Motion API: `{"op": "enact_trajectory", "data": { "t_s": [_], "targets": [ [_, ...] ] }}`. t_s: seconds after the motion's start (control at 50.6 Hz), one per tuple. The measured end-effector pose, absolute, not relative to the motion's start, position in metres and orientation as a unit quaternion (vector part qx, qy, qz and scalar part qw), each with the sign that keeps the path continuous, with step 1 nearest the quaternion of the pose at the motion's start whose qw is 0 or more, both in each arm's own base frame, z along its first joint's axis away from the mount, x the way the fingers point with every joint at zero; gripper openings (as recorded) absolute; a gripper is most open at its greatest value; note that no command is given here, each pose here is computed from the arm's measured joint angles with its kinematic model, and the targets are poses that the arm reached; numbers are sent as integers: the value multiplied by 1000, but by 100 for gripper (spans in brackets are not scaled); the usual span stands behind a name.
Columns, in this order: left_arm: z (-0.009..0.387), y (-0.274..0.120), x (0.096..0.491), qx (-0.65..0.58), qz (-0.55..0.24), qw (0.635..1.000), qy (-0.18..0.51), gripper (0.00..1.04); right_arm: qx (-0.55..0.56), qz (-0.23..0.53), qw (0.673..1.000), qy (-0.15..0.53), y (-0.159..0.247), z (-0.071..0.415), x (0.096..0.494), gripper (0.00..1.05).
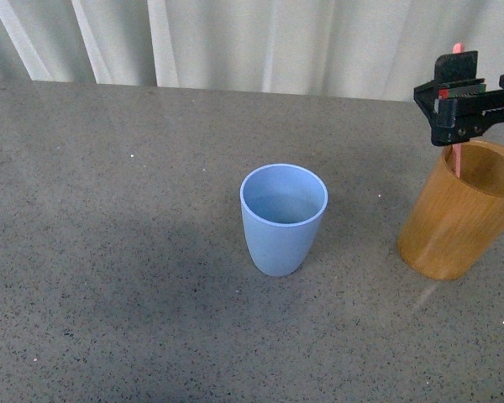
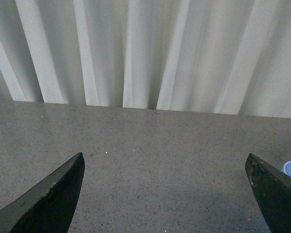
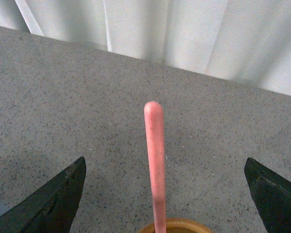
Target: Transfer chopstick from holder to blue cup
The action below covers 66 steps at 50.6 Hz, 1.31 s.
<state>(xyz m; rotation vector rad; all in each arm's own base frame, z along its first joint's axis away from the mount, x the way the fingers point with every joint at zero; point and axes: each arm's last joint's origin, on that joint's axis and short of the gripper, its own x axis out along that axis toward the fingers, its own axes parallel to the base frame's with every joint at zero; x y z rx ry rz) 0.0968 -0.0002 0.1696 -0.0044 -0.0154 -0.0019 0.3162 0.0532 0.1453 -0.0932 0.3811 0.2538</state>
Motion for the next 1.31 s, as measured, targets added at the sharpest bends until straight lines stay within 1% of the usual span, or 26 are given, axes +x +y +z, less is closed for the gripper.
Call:
{"op": "enact_trajectory", "data": {
  "t_s": [0.059, 0.158, 0.178, 0.237, 0.297, 0.415, 0.435, 0.475, 0.534, 0.672, 0.85, 1.009, 1.127, 1.305],
  "targets": [
    [170, 0, 97, -2, -1, 1000, -8, 98, -49, 124, 973, 187, 57, 144, 322, 95],
    [170, 0, 97, -2, -1, 1000, -8, 98, -51, 121, 974, 187, 60, 142, 327, 75],
    [170, 0, 97, -2, -1, 1000, -8, 98, -51, 121, 973, 188, 61, 141, 328, 70],
    [170, 0, 97, -2, -1, 1000, -8, 98, -48, 122, 973, 188, 62, 139, 329, 59],
    [170, 0, 97, -2, -1, 1000, -8, 98, -43, 123, 974, 187, 64, 137, 329, 45],
    [170, 0, 97, -2, -1, 1000, -8, 98, -34, 124, 975, 179, 65, 139, 330, 22],
    [170, 0, 97, -2, -1, 1000, -8, 98, -34, 125, 976, 176, 65, 140, 329, 17],
    [170, 0, 97, -2, -1, 1000, -8, 98, -34, 125, 976, 172, 65, 142, 327, 10],
    [170, 0, 97, -2, -1, 1000, -8, 98, -33, 125, 978, 164, 65, 146, 325, 3],
    [170, 0, 97, -2, -1, 1000, -8, 98, -31, 124, 983, 129, 64, 162, 317, 2],
    [170, 0, 97, -2, -1, 1000, -8, 98, -23, 139, 989, 51, 69, 202, 307, 2],
    [170, 0, 97, -2, -1, 1000, -8, 98, -14, 177, 984, -6, 89, 239, 295, 2],
    [170, 0, 97, -2, -1, 1000, -8, 98, -3, 230, 972, -41, 117, 264, 282, 2],
    [170, 0, 97, -2, -1, 1000, -8, 98, -3, 269, 962, -40, 144, 264, 273, 2]
  ]
}}
